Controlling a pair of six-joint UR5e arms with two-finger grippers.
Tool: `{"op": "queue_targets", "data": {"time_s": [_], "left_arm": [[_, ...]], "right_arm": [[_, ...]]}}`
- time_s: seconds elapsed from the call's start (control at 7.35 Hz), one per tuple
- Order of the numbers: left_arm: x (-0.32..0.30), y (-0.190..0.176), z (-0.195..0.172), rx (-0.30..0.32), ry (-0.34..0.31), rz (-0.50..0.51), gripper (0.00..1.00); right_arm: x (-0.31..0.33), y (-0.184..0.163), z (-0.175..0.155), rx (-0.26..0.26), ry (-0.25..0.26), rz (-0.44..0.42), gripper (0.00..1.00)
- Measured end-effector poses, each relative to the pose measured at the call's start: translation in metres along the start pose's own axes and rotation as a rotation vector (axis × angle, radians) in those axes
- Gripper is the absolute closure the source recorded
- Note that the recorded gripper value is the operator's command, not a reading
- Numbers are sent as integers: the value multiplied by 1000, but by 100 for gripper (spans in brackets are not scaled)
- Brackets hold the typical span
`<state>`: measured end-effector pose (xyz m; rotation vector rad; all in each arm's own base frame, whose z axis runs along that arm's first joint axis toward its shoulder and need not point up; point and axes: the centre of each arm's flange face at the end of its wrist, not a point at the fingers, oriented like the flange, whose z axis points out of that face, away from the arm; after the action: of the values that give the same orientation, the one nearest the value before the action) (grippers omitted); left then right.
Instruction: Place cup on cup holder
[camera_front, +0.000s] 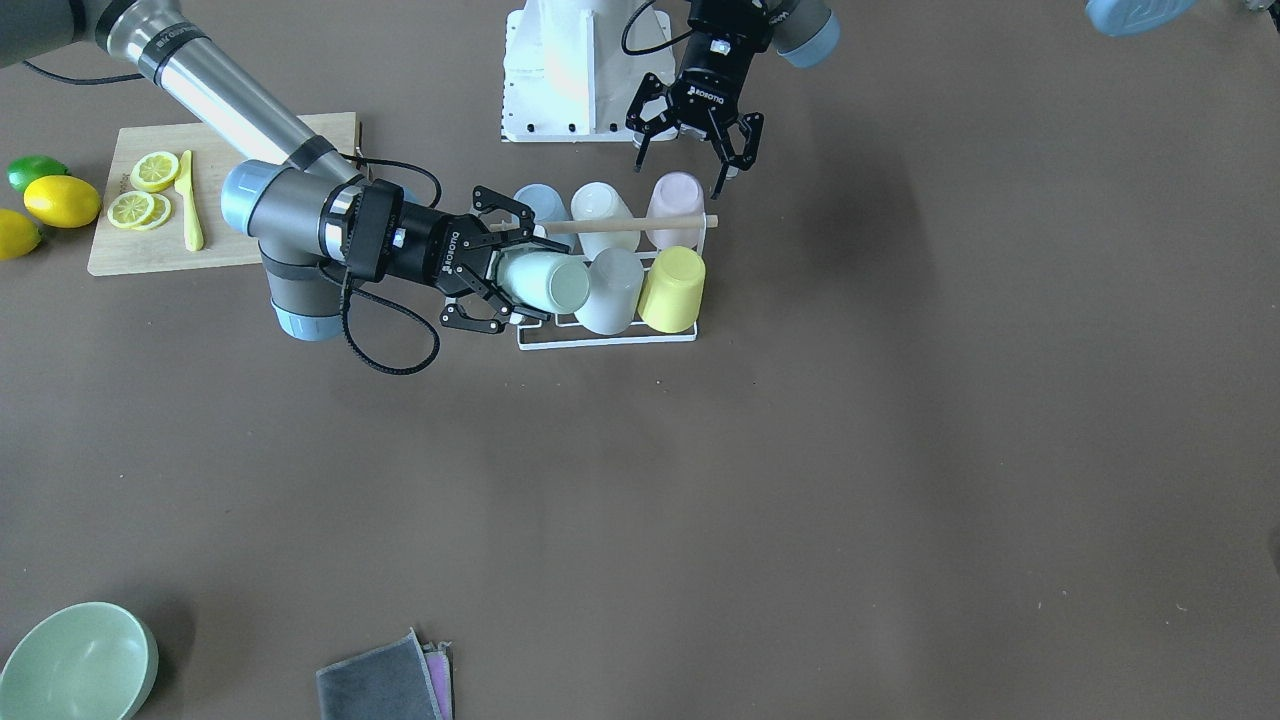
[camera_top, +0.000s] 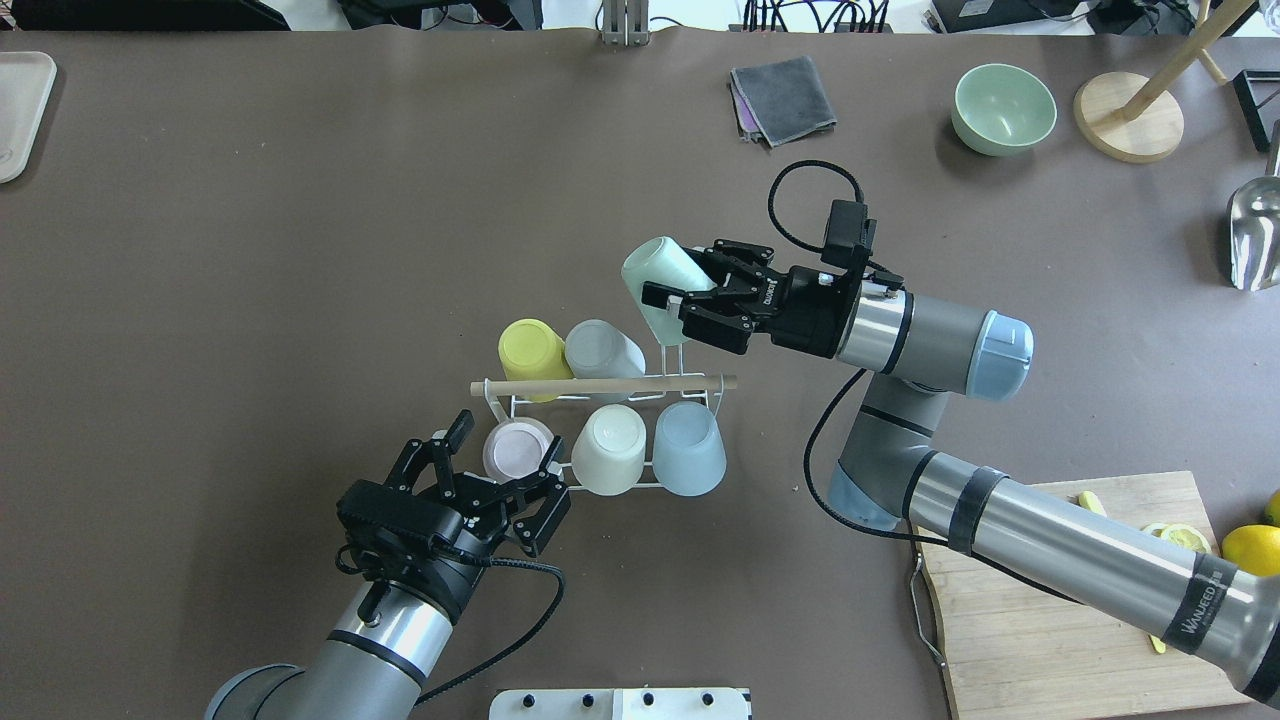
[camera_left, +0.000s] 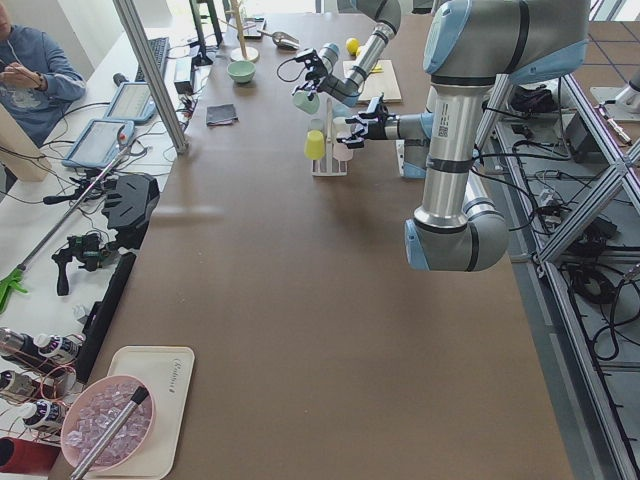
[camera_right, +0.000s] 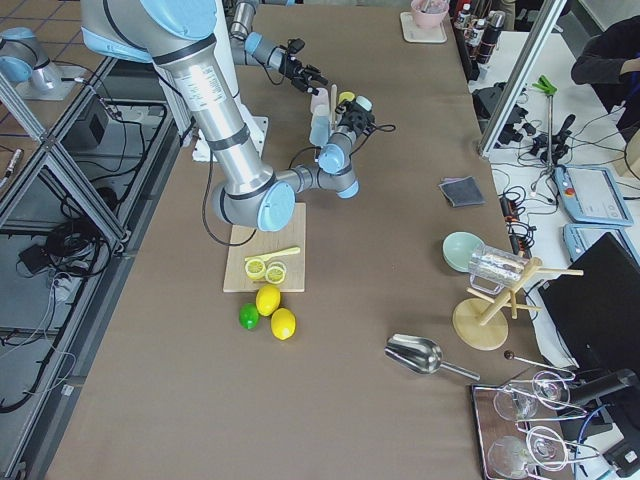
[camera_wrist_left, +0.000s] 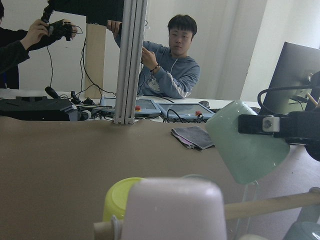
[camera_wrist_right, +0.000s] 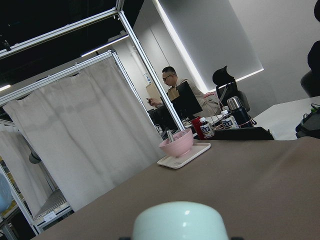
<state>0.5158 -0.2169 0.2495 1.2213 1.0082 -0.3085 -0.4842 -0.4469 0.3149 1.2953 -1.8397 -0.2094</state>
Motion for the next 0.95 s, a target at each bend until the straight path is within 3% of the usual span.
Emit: {"op": "queue_targets", "data": {"time_s": [0.27,0.54,0.95], "left_arm": [[-7,-11,5,9,-7,-5,2],[-42,-48,20,1,7,-8,2],[-122,-97,64,-87,14,41,2]], "right_arm": [[-2,2,2,2,-3,5,100],[-8,7,6,2,-10,19,100],[-11,13,5,-1,-19,27,100]]}}
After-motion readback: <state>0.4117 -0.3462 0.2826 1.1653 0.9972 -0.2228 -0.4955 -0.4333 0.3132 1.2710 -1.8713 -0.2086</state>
